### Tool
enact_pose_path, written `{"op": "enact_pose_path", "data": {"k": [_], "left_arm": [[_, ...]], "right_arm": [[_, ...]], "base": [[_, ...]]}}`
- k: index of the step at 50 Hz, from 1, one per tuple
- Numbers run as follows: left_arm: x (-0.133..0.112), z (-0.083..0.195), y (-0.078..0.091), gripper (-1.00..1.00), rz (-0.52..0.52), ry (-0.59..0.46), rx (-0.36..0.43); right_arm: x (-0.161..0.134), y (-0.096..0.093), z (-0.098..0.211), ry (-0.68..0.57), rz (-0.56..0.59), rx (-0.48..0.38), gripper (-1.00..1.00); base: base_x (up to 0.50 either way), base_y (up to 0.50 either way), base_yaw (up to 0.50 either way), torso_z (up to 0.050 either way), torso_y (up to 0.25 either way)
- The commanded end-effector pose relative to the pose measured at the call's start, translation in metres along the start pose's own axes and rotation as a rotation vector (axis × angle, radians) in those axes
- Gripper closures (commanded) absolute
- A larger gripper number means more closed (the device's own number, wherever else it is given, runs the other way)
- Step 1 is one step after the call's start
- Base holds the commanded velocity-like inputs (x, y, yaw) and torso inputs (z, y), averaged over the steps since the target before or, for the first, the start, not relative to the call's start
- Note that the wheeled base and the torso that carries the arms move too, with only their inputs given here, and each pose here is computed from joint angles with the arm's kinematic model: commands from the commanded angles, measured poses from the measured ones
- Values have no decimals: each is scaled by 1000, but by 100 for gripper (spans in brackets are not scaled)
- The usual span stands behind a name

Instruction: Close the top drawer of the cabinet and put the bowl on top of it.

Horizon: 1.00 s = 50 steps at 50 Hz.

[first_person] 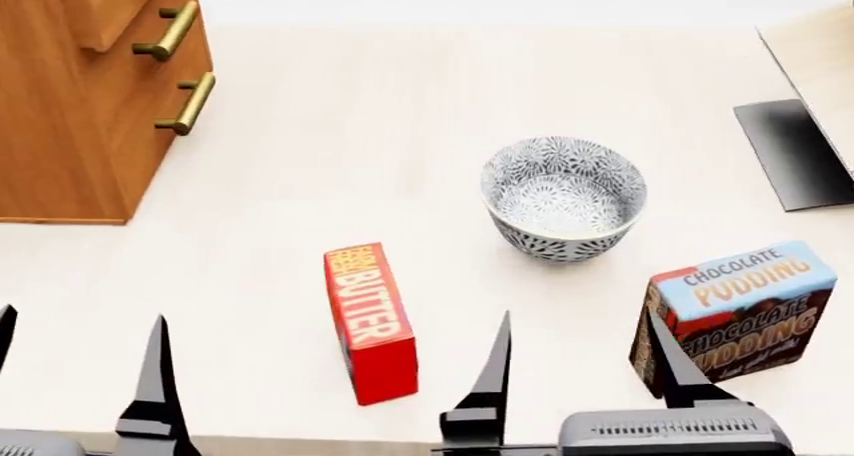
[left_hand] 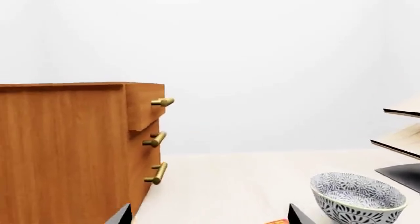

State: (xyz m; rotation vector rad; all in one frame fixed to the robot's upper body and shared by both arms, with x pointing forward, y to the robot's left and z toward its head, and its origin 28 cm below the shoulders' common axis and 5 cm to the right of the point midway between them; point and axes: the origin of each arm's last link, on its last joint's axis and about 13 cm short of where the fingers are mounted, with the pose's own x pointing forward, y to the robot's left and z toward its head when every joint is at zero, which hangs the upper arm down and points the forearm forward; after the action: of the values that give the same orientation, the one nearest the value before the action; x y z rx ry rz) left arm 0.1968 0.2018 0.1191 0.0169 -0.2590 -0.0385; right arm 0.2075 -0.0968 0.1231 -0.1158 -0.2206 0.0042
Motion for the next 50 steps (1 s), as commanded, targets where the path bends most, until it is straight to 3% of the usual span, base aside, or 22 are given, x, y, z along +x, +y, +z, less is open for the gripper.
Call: {"op": "enact_pose_path", "data": {"k": [1,50], "left_arm": [[1,3,1,-100,-2,-6,-3],[-7,6,3,-100,7,-10,-8]], "right_arm": [[2,1,3,-12,10,-3,-100],[-1,6,1,-39,40,10,-100]], "base": [[0,500,0,0,0],[0,224,0,0,0]]}}
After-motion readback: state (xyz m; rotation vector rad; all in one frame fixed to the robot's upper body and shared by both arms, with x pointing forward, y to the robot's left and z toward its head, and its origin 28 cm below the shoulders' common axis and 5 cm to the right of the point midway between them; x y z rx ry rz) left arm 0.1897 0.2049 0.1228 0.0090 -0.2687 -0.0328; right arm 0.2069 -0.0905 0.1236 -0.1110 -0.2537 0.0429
